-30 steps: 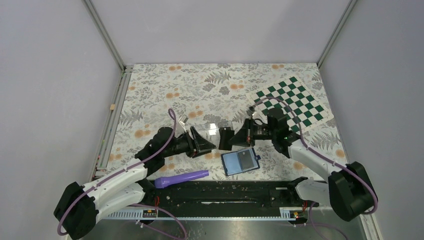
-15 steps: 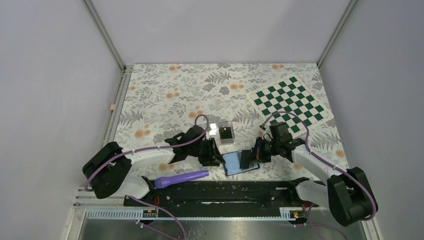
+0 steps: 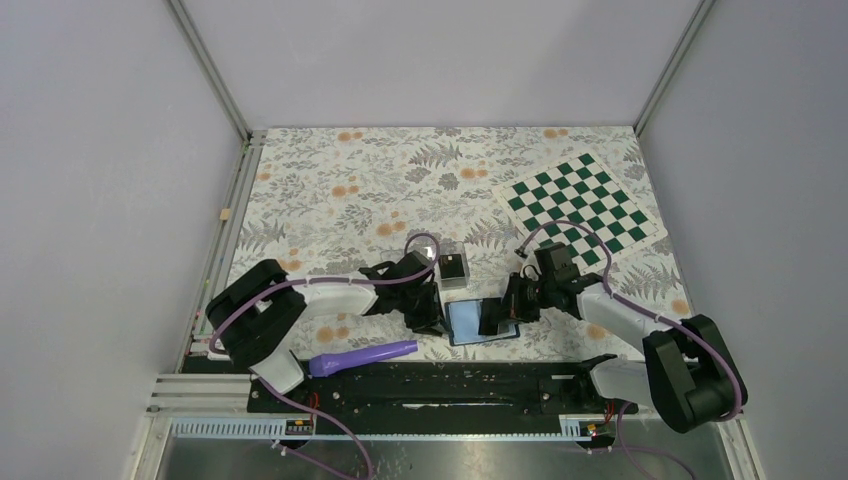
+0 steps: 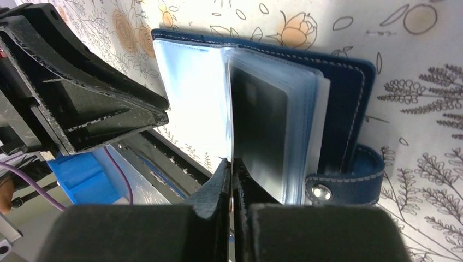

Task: Put the credit cards into the card holder
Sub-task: Insert the credit card into the card holder.

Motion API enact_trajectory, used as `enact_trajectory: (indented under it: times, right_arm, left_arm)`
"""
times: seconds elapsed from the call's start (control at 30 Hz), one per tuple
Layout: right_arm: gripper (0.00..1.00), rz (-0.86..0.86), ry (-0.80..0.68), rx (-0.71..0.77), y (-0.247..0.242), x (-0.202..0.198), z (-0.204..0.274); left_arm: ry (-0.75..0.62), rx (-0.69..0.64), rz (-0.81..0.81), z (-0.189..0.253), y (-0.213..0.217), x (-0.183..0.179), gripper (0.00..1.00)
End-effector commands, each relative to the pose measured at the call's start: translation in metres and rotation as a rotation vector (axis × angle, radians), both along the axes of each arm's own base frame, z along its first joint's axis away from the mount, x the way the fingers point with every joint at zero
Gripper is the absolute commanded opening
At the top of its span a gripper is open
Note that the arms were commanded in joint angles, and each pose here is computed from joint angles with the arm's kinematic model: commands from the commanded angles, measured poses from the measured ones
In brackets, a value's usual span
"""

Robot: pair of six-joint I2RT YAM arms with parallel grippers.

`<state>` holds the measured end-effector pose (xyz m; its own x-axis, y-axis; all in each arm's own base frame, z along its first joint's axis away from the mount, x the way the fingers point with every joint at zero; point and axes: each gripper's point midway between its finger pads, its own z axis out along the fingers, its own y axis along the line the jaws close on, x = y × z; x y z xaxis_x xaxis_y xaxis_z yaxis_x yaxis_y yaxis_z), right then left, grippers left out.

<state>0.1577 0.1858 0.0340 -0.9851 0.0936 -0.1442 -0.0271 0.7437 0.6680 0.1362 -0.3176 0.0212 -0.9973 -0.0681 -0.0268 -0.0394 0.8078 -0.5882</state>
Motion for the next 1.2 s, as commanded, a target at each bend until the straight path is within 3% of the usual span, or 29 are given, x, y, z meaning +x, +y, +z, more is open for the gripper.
enact_trajectory:
  times: [0.0, 0.43, 0.5, 0.67, 0.83, 0.93, 1.17]
  right_arm:
    - [0.0, 0.015, -0.045, -0.001, 0.001, 0.009, -0.006]
    - [0.0, -0.006, -0.117, -0.001, 0.001, 0.021, 0.014]
    - [0.0, -0.016, -0.13, -0.014, -0.001, 0.025, 0.019]
    - [0.0, -0.032, -0.133, -0.027, -0.004, 0.03, 0.021]
    - [0.0, -0.029, -0.104, -0.026, -0.003, 0.03, 0.01]
    - [0.0, -0.031, -0.084, -0.017, -0.002, 0.029, 0.004]
    - [0.0, -0.031, -0.061, 0.063, 0.008, 0.025, 0.004]
  left_arm:
    - [-0.024, 0.062, -0.013, -0.012, 0.001, 0.005, 0.22]
    - [-0.018, 0.091, -0.015, -0.019, 0.002, 0.007, 0.04]
    - [-0.026, 0.099, -0.012, -0.016, 0.003, 0.009, 0.09]
    - [-0.05, 0.11, -0.004, -0.009, 0.003, 0.014, 0.31]
    - [-0.06, 0.097, -0.001, -0.004, -0.002, 0.021, 0.33]
    - [-0.05, 0.102, -0.011, -0.009, -0.004, 0.023, 0.3]
    - [-0.018, 0.109, -0.022, -0.023, -0.005, 0.018, 0.13]
